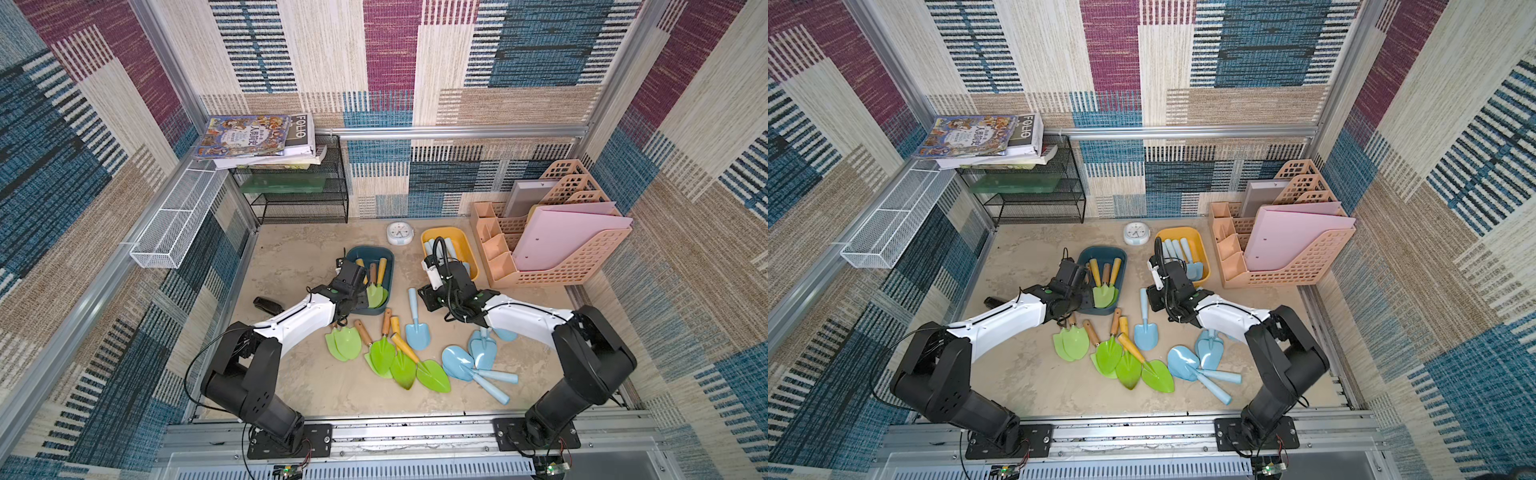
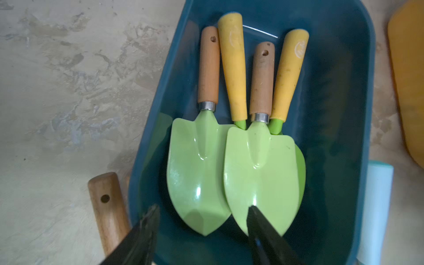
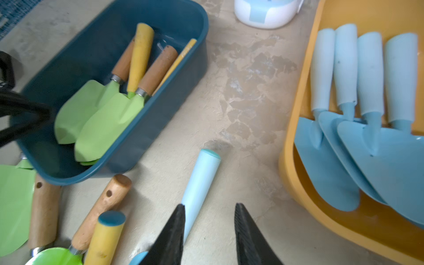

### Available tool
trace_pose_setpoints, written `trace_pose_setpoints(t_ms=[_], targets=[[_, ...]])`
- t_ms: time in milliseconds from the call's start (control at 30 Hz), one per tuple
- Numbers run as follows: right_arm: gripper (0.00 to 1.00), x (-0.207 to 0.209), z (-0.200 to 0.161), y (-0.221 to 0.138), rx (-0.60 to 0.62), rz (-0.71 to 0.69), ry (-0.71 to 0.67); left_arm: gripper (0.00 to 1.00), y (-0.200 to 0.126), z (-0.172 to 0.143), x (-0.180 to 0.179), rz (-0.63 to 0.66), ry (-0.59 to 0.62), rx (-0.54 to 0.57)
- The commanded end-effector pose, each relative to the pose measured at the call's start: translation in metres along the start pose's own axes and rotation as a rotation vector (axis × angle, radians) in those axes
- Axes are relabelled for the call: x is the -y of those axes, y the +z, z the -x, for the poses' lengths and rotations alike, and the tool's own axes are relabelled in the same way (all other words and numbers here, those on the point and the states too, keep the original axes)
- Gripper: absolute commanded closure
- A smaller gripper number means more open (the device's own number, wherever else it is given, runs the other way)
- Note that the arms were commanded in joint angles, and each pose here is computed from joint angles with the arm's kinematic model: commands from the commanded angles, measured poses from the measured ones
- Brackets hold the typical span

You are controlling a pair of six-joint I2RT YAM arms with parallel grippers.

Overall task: Sort the small shovels by color and place them into the storage box
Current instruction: Place the shovel in the storage box, then pick up the shovel from the center of the board.

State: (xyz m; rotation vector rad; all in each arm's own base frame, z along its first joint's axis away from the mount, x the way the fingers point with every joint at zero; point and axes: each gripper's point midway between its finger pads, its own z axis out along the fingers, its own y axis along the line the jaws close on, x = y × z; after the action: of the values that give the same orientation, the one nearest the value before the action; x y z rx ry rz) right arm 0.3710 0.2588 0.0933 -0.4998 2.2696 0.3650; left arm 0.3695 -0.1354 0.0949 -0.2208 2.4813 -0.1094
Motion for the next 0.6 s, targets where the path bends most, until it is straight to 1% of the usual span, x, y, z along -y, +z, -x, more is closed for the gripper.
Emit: trace_pose_setpoints(t_ms=[0,333,567], targets=[[0.61,-0.003,-0.014,0.012,-0.061,0.009,0.052,0.36,-0.008,0.015,-0.001,0.007,0.000,0.060],[0.60,-0.027,-0.027,0.021,-0.093,0.073,0.054,0.35,-0.021,0.026,-0.004,0.016,0.005,0.099],[0.61,-0.030,-0.046,0.032,-0.141,0.062,0.052,0.35,-0.023,0.027,-0.004,0.017,0.010,0.102]])
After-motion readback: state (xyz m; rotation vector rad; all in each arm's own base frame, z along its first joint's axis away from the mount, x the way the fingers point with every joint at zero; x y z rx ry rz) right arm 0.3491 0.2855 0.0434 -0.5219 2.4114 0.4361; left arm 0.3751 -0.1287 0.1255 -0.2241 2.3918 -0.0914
